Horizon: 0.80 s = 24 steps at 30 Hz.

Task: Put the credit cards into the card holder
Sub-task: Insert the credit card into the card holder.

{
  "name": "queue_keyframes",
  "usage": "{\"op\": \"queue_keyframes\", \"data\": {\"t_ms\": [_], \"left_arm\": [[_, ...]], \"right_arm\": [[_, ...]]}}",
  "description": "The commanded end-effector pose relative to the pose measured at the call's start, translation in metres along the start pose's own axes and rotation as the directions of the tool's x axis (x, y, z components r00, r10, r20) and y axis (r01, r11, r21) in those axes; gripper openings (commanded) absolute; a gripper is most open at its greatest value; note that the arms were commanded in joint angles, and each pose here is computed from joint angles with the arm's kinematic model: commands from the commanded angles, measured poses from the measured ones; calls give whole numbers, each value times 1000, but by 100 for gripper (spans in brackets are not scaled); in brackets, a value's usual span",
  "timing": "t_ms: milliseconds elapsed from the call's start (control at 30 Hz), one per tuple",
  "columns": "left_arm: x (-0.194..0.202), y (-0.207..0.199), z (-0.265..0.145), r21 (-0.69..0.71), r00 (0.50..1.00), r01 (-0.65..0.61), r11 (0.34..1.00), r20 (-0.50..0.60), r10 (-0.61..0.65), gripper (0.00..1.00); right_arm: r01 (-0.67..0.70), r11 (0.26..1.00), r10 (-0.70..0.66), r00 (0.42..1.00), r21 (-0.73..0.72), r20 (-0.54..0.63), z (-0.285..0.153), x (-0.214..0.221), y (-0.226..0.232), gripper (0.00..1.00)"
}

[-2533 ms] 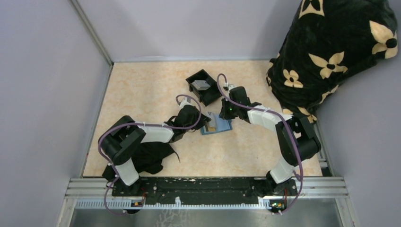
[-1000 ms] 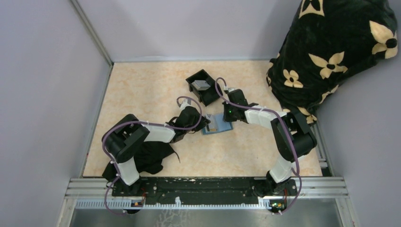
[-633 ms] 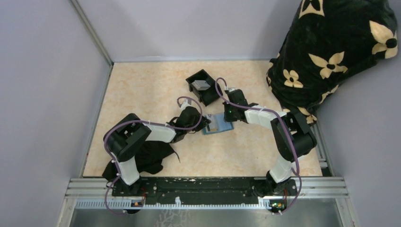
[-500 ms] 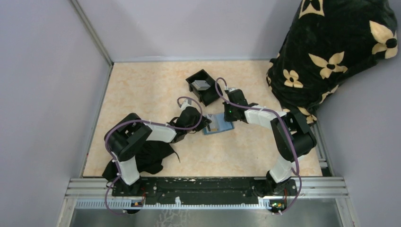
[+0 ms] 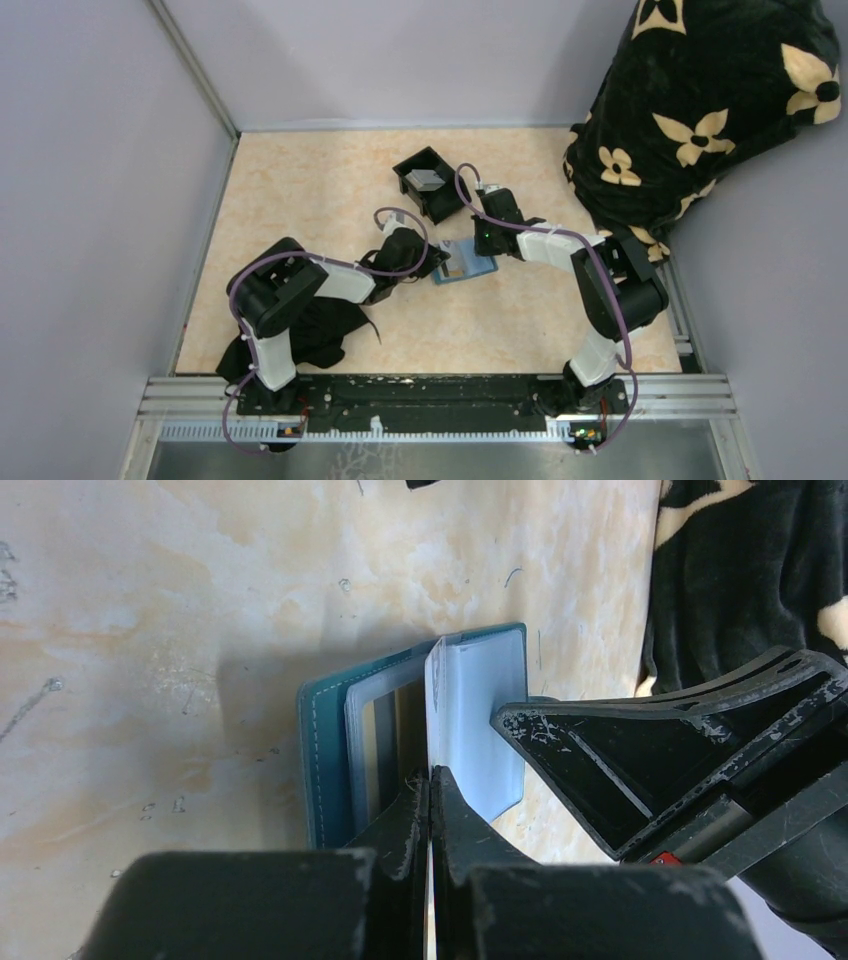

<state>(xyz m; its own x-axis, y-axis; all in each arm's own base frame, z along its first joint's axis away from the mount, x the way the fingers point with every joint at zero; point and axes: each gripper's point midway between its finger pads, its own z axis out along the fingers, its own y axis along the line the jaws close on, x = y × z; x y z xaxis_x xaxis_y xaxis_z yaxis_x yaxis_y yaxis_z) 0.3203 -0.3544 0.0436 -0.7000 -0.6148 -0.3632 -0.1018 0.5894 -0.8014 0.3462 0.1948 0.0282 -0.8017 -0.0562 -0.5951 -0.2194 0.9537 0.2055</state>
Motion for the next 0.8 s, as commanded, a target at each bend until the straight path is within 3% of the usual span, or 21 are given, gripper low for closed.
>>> {"op": "queue_keyframes", "data": {"t_ms": [0, 767], "left_arm": [[10, 7, -4, -2, 1000, 22, 1000, -13, -22, 0], [9, 19, -6, -43, 999, 38, 998, 8, -38, 0]], "right_arm": [[19, 999, -14, 994, 42, -105, 9, 34, -10, 0], [-24, 950, 9, 999, 311, 49, -26, -5, -62, 0]]}}
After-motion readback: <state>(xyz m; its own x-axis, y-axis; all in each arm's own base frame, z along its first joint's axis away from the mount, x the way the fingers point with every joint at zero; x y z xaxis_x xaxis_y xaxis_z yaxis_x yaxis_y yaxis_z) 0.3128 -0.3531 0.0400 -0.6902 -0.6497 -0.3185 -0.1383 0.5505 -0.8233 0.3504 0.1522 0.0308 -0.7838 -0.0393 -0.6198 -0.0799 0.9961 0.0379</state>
